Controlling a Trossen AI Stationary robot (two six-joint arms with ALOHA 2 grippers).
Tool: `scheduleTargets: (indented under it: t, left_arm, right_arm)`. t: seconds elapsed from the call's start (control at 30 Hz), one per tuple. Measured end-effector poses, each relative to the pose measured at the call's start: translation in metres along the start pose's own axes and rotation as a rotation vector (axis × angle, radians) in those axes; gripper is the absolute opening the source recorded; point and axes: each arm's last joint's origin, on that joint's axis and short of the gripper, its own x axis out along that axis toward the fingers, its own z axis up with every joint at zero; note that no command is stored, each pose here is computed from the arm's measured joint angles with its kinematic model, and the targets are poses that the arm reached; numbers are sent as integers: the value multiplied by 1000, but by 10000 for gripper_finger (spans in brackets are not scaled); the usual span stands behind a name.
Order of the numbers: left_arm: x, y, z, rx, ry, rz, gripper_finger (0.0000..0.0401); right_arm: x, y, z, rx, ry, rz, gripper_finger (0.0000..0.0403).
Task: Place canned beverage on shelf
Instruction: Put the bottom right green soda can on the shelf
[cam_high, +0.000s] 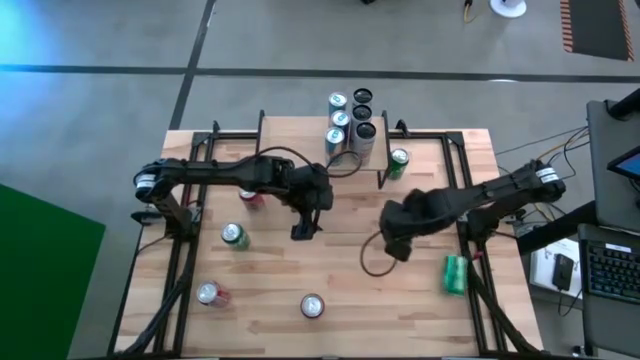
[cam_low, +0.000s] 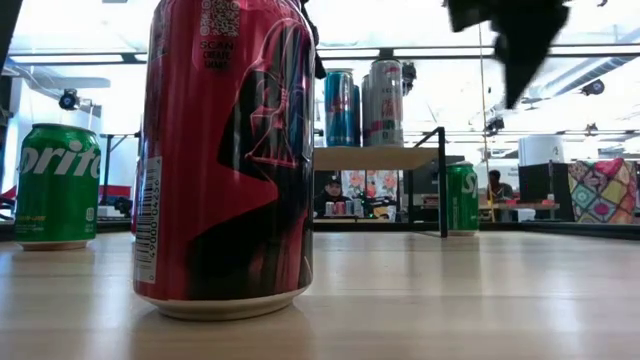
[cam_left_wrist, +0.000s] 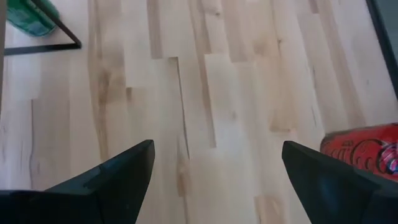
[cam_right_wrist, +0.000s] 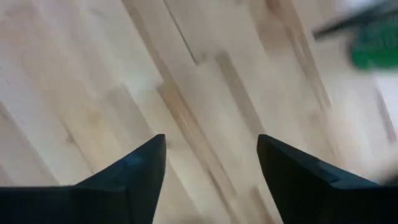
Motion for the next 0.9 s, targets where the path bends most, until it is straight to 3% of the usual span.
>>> scheduleTargets:
  t: [0.27,0.47,0.63,0.9]
  left_arm:
    - [6,3,4,-1,-22,84,338]
    - [6,3,4,-2,-22,90,338]
    - [7,3,3,3,-18,88,338]
    - [8,3,3,70,-14,89,338]
  right_arm:
    - [4,11,-41,169,248,75,296]
    - [17,24,-77,482,471,20,302]
    - [19,35,-97,656,475,-19,305]
    - [37,46,-103,772,412,49,353]
